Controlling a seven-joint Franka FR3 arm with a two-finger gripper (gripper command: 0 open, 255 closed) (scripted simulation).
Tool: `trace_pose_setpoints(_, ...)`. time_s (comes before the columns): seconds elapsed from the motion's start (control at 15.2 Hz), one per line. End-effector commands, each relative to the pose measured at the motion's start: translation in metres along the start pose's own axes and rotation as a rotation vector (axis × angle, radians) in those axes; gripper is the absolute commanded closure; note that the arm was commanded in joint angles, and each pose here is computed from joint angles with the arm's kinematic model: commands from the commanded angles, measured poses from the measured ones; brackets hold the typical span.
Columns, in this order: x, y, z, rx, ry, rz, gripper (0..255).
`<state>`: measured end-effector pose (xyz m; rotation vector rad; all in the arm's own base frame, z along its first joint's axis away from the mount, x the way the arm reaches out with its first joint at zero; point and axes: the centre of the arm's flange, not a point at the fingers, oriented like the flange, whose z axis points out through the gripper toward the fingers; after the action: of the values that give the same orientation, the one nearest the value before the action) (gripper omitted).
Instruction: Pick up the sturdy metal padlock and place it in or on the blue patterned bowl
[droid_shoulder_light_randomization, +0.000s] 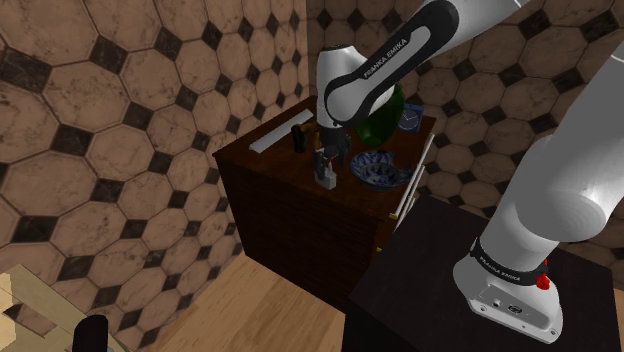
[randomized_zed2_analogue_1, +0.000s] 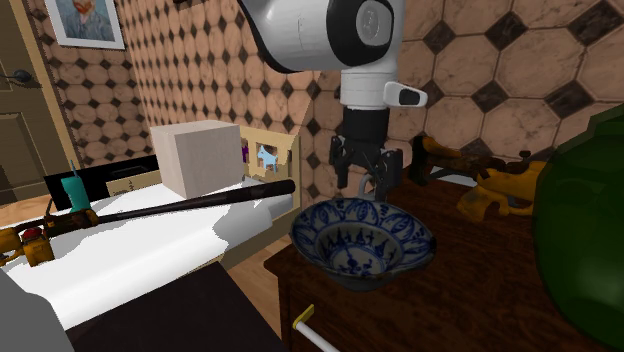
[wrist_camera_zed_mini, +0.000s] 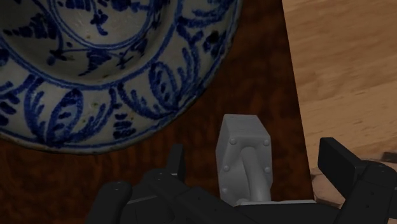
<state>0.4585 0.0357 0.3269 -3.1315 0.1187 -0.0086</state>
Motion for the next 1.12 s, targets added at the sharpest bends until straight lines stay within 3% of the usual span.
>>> trace_pose_setpoints(0.0,0.000,0.000,0.001,0.000,0.000,0.000,0)
trace_pose_setpoints(0.26,0.000,0.000,0.001,0.000,0.000,0.000,0)
trace_pose_setpoints(0.33,0.000,0.000,0.001,0.000,0.000,0.000,255)
trace_pose_setpoints(1.06,0.000,0.000,-0.010,0.000,0.000,0.000,255)
